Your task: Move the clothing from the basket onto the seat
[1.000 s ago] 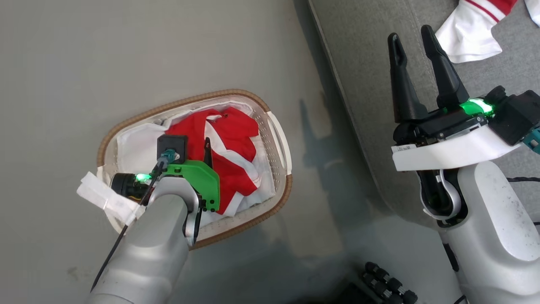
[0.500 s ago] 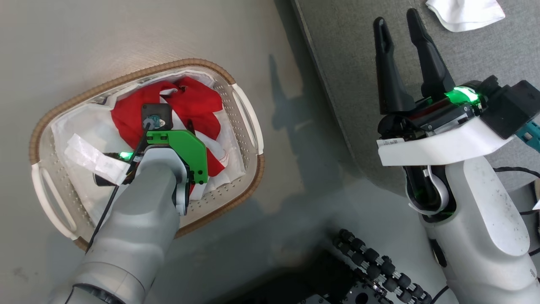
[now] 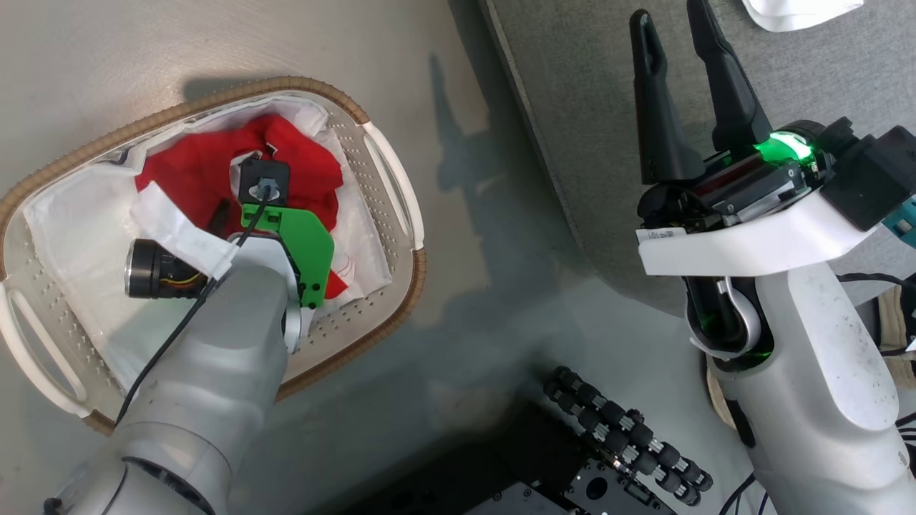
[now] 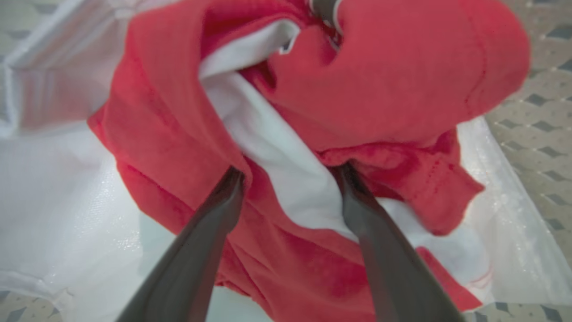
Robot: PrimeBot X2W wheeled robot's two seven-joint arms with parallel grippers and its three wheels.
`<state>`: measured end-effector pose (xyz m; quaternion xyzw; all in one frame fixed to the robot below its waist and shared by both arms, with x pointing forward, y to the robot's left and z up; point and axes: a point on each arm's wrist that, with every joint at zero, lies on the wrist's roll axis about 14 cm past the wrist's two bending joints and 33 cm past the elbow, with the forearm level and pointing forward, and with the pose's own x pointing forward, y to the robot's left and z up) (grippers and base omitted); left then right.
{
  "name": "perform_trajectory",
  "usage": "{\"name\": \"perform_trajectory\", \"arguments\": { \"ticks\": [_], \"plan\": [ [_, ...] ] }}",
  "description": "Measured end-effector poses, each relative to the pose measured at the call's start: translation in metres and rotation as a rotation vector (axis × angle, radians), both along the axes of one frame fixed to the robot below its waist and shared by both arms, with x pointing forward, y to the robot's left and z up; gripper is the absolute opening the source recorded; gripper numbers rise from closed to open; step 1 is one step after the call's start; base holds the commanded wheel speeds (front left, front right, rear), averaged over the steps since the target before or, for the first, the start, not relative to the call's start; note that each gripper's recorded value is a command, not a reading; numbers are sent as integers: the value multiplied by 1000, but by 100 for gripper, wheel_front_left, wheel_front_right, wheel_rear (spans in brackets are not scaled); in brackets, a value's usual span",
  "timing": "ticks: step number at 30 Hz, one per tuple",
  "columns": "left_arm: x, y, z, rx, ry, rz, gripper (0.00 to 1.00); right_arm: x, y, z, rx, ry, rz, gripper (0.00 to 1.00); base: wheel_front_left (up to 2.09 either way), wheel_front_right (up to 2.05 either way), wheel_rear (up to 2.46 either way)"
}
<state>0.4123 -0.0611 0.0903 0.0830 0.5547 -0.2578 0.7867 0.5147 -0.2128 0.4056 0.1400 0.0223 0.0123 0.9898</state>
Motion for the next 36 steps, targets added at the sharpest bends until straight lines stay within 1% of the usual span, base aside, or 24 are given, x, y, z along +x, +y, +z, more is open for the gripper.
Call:
{"name": "perform_trajectory", "arguments": {
  "ticks": [4, 5, 6, 12, 21, 25, 32, 36],
  "plan": [
    [-6, 8, -6, 35, 15, -61, 100, 0, 2, -4, 6, 7, 4, 100, 0, 0, 0],
    [-7, 9, -6, 38, 14, -66, 85, 0, 3, -5, 7, 8, 5, 100, 0, 0, 0],
    [-7, 9, -7, 36, 16, -67, 0, 1, 3, -5, 8, 8, 6, 100, 0, 0, 0],
    [-2, 10, 0, 11, -11, -31, 0, -1, 3, -1, 7, 5, 5, 100, 0, 0, 0],
    [-1, 14, 30, -65, -67, 50, 0, -13, 5, 23, 15, -22, 2, 100, 0, 0, 0],
    [1, 14, 51, -112, -124, 28, 0, -20, 11, 35, 18, -37, 21, 100, 0, 0, 0],
    [-2, 23, 88, -178, -200, 56, 0, -40, 20, 49, -4, -41, 59, 100, 0, 0, 0],
    [-1, 22, 115, -233, -256, 72, 0, -53, 24, 54, -11, -37, 73, 100, 0, 0, 0]
  ]
}}
